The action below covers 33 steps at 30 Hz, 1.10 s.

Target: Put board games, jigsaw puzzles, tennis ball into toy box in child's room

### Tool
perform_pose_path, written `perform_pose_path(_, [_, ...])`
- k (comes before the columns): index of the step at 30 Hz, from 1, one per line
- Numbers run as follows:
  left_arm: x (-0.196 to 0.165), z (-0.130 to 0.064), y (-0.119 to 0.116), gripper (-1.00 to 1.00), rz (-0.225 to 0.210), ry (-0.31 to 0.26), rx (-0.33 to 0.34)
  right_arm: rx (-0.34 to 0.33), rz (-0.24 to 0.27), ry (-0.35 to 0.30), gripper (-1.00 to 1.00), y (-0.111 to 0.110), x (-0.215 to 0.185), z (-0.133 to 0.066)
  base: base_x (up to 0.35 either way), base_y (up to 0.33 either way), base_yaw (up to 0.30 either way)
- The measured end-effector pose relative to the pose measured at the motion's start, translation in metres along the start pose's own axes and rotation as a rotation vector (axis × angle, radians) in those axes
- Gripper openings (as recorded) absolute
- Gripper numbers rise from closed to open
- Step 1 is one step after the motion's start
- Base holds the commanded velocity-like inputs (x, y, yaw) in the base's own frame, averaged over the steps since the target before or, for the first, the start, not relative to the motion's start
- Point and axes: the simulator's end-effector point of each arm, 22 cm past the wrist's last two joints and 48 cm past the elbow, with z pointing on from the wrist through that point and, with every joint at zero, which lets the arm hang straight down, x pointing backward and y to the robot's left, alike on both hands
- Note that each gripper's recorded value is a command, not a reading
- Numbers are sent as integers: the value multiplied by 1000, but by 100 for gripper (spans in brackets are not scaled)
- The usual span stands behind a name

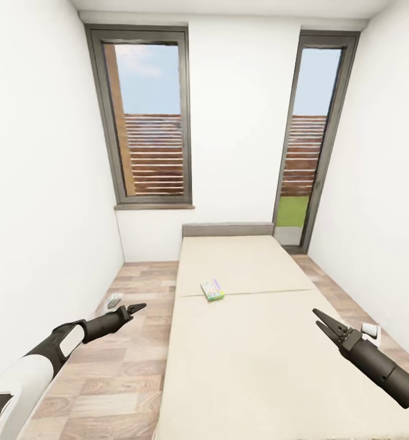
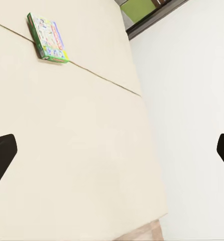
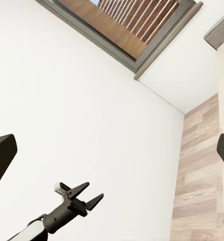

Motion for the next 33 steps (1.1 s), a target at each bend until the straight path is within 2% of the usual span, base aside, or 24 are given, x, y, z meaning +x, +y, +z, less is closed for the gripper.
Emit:
perform_pose_path(13, [-4,-3,-6,100,8,-8,7,-10,-7,-6,100,6,-3,-1,2,89,-213])
perform_pose_path(33, [-5,-3,-7,100,10,-10,8,-12,-8,-7,100,7,-3,-1,7,118,-41])
